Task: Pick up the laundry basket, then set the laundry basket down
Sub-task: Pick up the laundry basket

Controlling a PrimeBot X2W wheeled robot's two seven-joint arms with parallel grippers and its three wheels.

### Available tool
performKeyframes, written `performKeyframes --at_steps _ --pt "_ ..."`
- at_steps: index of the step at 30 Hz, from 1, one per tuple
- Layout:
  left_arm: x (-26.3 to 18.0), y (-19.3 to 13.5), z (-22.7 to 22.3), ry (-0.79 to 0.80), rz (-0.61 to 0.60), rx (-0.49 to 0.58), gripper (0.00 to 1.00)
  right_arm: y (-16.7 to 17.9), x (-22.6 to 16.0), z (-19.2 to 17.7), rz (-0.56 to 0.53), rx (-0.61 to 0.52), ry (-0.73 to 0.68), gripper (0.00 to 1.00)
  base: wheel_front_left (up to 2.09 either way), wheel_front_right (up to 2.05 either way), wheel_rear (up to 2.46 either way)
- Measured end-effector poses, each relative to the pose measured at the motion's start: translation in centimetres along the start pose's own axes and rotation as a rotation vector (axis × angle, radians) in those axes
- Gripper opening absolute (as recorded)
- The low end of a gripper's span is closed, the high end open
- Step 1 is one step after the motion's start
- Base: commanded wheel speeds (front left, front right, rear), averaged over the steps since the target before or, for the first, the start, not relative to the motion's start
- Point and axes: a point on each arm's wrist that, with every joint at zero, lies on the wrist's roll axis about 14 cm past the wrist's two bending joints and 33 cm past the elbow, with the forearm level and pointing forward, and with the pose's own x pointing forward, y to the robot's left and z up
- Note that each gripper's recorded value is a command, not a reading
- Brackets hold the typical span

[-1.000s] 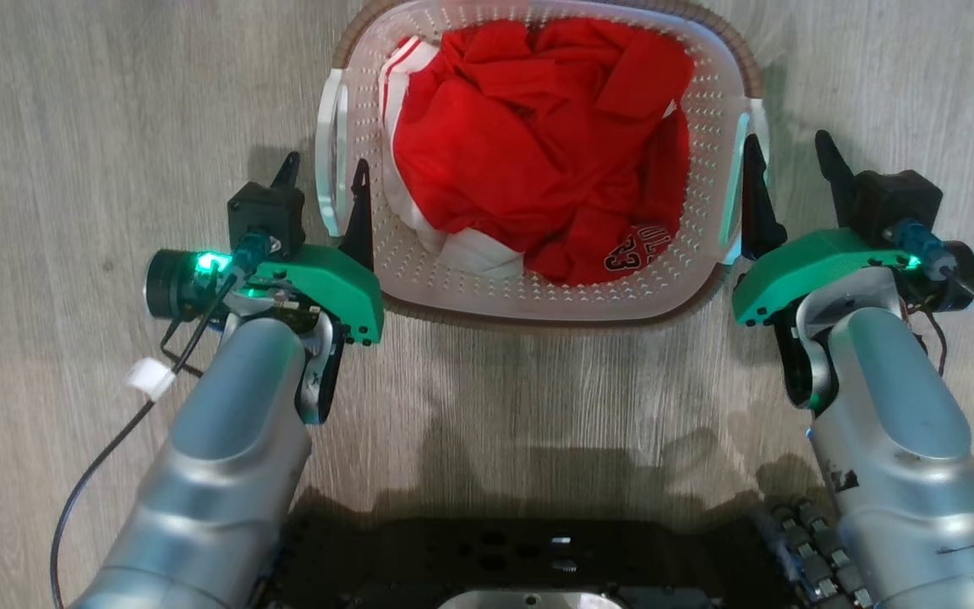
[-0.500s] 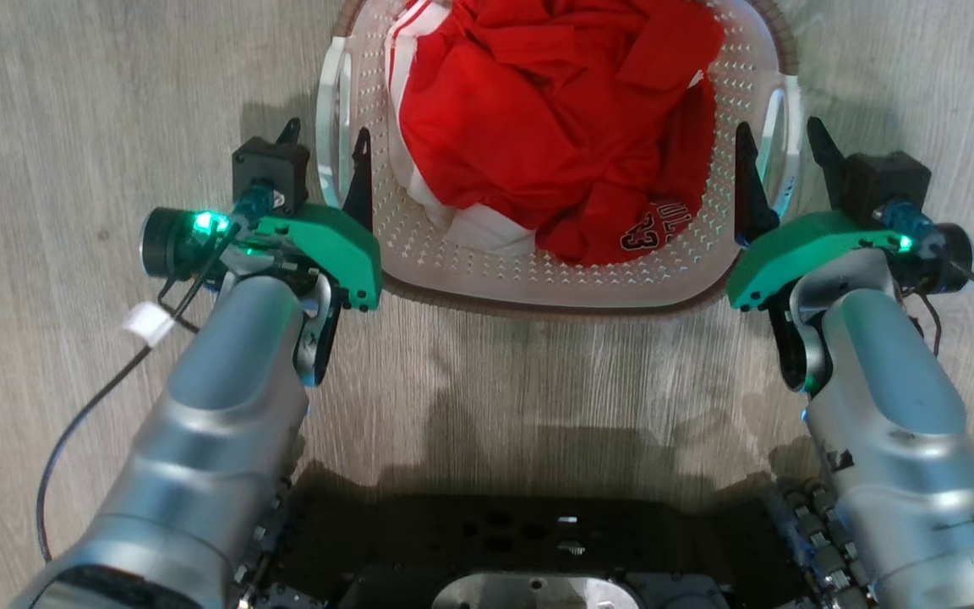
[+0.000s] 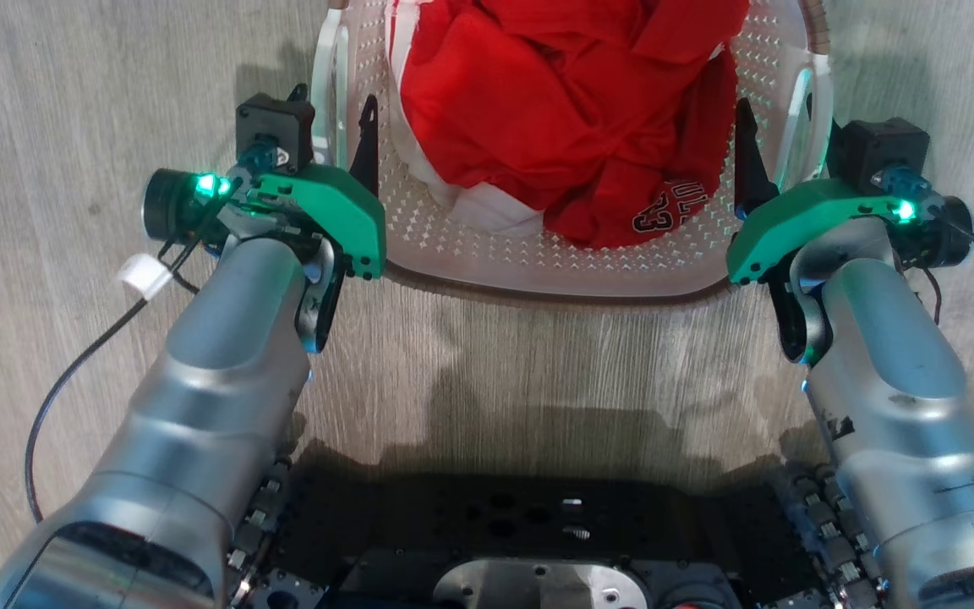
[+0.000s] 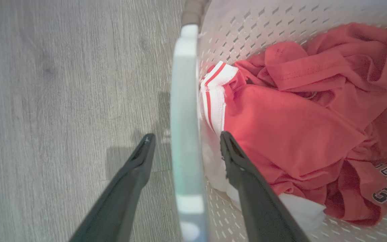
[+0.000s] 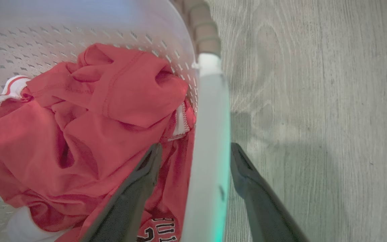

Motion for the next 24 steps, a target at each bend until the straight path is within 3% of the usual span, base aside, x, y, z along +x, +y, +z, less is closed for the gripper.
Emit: performKeyframes --at_steps 12,13,14,15,16,17,18,19,20,24 --pt "0.6 -0.2 -0.8 0.039 -0.012 -0.003 1.00 0.0 0.5 -0.9 0.003 0.002 0.024 0.97 0.00 0.00 0.00" --pt "0.6 -0.1 -0.9 0.042 -0.010 -0.006 0.77 0.0 0.5 -0.9 0.003 0.002 0.026 0.92 0.00 0.00 0.00" --pt "0.6 -0.1 -0.9 0.045 -0.009 -0.009 0.47 0.0 0.5 -1.0 0.002 0.002 0.028 0.81 0.00 0.00 0.00" --pt "0.6 -0.1 -0.9 0.045 -0.011 -0.010 0.35 0.0 0.5 -0.9 0.002 0.001 0.029 0.68 0.00 0.00 0.00" --pt "0.5 -0.4 -0.8 0.045 -0.022 -0.011 0.11 0.0 0.5 -0.9 0.002 0.000 0.029 0.52 0.00 0.00 0.00" --pt "0.5 -0.5 -0.7 0.044 -0.025 -0.016 0.00 0.0 0.5 -0.8 0.002 -0.001 0.028 0.45 0.00 0.00 0.00" --pt "0.4 -0.6 -0.6 0.041 -0.026 -0.019 0.00 0.0 0.5 -0.7 0.002 -0.002 0.028 0.39 0.00 0.00 0.00" --pt "0.4 -0.6 -0.6 0.041 -0.026 -0.019 0.00 0.0 0.5 -0.7 0.002 -0.002 0.028 0.23 0.00 0.00 0.00" --pt "0.4 -0.7 -0.5 0.040 -0.028 -0.020 0.00 0.0 0.5 -0.5 0.002 -0.004 0.025 0.00 0.00 0.00 0.00" --pt "-0.2 -0.8 -0.4 0.046 -0.028 -0.024 0.00 0.2 0.4 0.3 -0.001 0.009 0.013 0.00 0.00 0.00 0.00"
